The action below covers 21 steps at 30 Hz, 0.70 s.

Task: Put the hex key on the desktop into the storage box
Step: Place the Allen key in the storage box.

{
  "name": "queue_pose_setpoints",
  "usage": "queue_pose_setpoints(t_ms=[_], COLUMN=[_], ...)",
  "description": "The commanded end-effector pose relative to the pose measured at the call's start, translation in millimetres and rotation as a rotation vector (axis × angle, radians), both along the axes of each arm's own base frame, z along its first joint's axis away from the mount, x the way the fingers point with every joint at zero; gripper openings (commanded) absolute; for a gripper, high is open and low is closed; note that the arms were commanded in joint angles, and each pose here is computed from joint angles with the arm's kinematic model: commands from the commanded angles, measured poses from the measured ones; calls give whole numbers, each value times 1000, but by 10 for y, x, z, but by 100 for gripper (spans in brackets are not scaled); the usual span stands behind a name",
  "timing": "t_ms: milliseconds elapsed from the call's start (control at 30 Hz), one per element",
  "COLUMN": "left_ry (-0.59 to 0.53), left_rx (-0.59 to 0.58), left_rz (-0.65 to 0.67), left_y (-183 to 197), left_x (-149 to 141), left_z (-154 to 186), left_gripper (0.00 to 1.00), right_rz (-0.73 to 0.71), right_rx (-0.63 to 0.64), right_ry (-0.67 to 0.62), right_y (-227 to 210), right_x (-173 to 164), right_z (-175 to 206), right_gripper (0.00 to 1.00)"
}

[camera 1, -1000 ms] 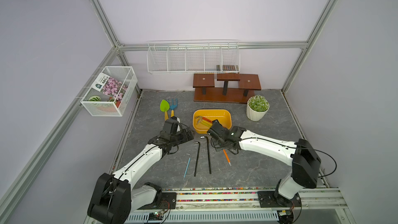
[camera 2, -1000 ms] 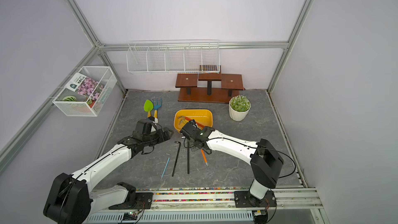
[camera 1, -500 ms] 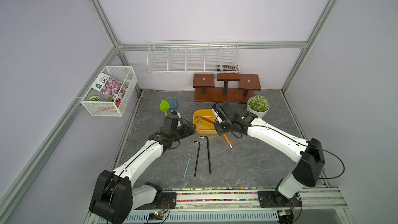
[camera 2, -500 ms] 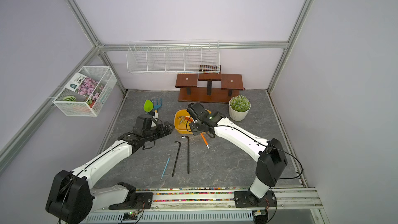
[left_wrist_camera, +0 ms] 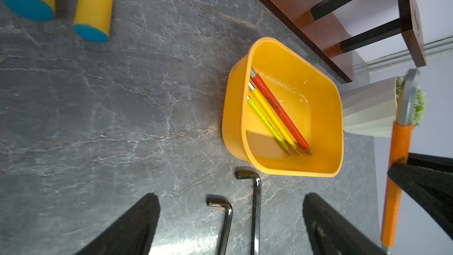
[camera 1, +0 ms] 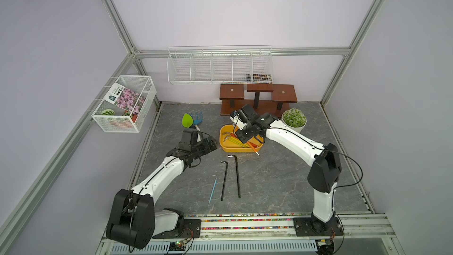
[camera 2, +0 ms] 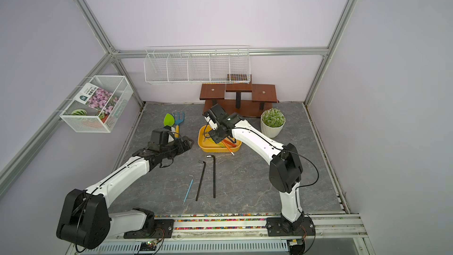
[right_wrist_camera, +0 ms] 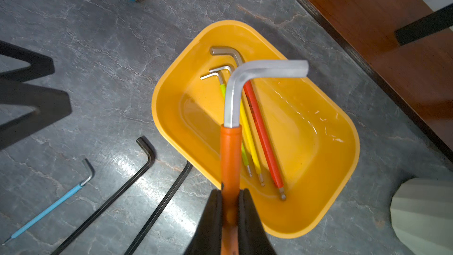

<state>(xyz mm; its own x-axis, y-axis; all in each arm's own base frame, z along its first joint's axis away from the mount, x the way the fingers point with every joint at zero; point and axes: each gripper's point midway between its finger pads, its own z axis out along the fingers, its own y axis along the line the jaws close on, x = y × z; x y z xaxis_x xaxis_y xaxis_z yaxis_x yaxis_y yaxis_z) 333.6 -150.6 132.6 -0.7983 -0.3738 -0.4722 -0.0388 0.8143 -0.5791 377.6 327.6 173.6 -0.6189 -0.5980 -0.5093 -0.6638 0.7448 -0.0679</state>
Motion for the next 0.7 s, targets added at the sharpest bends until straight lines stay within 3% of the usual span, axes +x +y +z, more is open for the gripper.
queue_pose_setpoints(t_ms=[0,433,667], left_ry=[-37,-7,8], left_rx=[0,7,8], left_rz=[-24,-28,-31], left_y=[-10,0,-9], left_x=[84,146,142], left_z=[98,-60,-145], left_gripper=[96,96,96], right_rz=[61,108,144], right_rx=[-17,-65,-164], right_ry=[-15,-47,-76], right_y=[43,151,104], right_x=[93,540,709], right_z=[50,-179,-405], right_gripper=[3,3,3])
